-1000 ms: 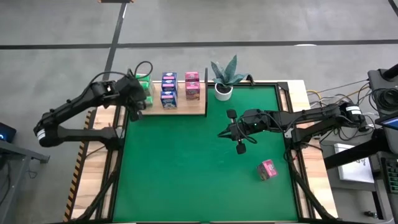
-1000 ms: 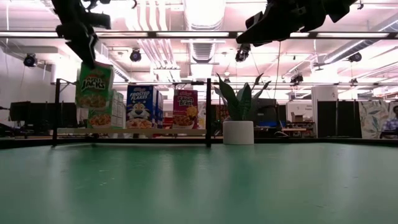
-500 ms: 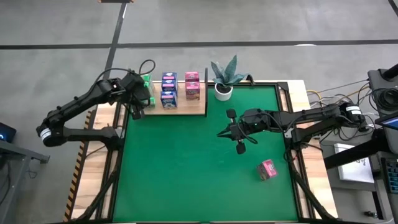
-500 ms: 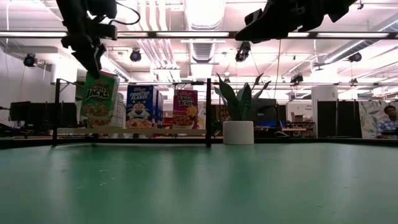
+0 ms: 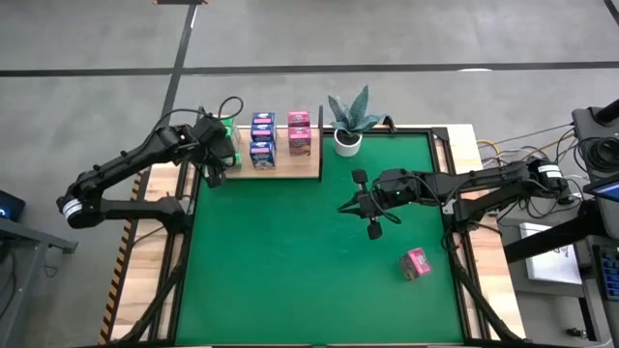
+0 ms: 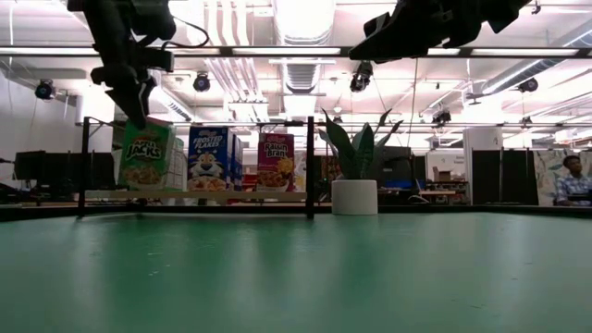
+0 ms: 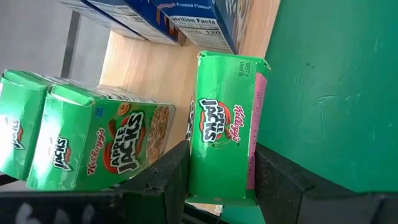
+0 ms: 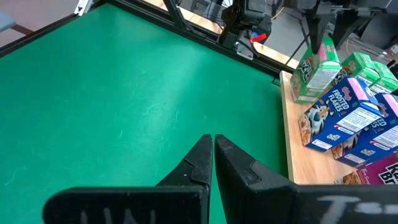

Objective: Stack cereal on shelf
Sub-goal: Put the green cereal box on the shelf aligned with the other green cereal boxes

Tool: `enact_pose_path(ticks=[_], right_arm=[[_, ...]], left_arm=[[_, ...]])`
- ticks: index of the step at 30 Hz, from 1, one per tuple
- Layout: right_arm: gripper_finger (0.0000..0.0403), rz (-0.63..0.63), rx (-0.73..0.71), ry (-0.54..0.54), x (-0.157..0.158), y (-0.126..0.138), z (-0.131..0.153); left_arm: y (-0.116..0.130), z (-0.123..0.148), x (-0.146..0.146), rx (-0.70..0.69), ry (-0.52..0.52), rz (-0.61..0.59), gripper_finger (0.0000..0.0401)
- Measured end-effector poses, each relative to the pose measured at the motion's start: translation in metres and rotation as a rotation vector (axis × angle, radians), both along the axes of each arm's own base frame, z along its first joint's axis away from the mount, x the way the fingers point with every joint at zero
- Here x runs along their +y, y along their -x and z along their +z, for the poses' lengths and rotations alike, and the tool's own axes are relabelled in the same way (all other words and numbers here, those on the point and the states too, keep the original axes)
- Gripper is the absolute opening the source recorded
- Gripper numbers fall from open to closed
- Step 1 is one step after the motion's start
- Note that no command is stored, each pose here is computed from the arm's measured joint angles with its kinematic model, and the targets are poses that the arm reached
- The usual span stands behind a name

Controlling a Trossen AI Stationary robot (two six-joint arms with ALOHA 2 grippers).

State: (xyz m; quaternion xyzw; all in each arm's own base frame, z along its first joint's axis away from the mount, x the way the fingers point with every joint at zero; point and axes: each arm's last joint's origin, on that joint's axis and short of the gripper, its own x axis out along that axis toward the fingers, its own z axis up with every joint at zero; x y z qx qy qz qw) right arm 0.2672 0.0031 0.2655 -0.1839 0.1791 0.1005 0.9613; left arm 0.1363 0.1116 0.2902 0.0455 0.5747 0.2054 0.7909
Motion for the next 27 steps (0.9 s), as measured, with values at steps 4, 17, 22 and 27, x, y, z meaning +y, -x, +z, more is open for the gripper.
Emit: enact_pose_path(ticks=[4,17,22,27], right_arm=[[0.0009,0.000,0.000,0.000,0.0000,0.0000,0.0000],[0.0009,0.000,-0.002,0.000,0.0000,-0.0002,0.0007],[0.0009,0.000,-0.002,0.000,0.0000,-0.0002,0.0008],[0.0009,0.000,-0.002,0.000,0.0000,-0.0002,0.0008]], left_arm=[[0.0003,0.0002,0.0000,0.006,-0.008,-0.005,0.0142],[0.0000,0.0006,0.0007,0.007,-0.022,0.002,0.0148],[0.0009,0.0007,0.0016,0.031,-0.050,0.021,0.0177],[0.0011,0.0008,0.0017,0.030,-0.050,0.021,0.0206]])
